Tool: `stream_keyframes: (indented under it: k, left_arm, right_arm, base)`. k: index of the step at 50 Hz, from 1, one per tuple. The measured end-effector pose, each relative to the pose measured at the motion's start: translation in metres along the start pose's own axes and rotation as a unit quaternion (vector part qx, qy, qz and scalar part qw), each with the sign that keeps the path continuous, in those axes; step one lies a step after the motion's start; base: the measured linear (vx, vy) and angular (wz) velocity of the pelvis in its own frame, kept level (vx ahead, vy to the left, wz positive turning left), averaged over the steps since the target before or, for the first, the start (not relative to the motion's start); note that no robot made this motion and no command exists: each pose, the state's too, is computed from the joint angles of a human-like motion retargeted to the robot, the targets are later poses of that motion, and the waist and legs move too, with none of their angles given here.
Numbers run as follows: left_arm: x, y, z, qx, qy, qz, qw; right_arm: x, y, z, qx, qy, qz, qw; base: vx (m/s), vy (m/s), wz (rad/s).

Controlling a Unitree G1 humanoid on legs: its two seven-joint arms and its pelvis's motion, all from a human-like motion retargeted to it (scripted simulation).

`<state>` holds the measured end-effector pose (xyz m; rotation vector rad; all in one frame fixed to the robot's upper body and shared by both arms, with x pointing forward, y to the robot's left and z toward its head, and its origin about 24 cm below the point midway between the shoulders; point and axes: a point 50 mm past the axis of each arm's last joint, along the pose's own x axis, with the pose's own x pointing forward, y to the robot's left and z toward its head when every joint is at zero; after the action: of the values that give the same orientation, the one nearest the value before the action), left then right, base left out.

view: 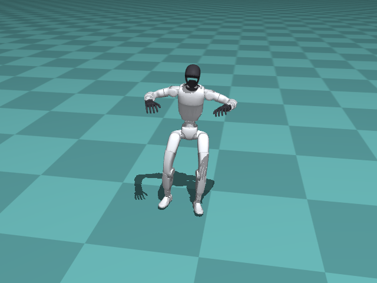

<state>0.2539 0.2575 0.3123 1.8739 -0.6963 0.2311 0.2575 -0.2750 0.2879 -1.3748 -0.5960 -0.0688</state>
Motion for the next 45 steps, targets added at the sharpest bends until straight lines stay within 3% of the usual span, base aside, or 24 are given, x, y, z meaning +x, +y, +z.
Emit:
stream_keyframes:
  k: [5,10,25,45]
  left_arm:
    - [0.015,0.02,0.015,-0.089,-0.059,-0.016,0.994]
    - [0.02,0.037,0.009,-0.012,-0.068,-0.064,0.996]
    - [0.014,0.035,-0.012,-0.026,-0.029,-0.132,0.99]
    - [0.006,0.032,-0.012,-0.052,-0.02,-0.127,0.99]
  right_arm:
    - [-0.021,-0.017,-0.022,-0.006,0.065,0.014,0.998]
    - [-0.037,-0.031,-0.032,-0.006,0.104,0.057,0.993]
    - [-0.087,-0.039,-0.045,0.007,0.174,0.089,0.981]
    - [-0.068,-0.054,-0.033,-0.006,0.138,0.069,0.988]
  base:
    - [0.44,-0.09,0.26]
    - [0.34,-0.12,-0.05]
    - [0.15,-0.06,-0.45]
    - [0.05,-0.02,0.08]
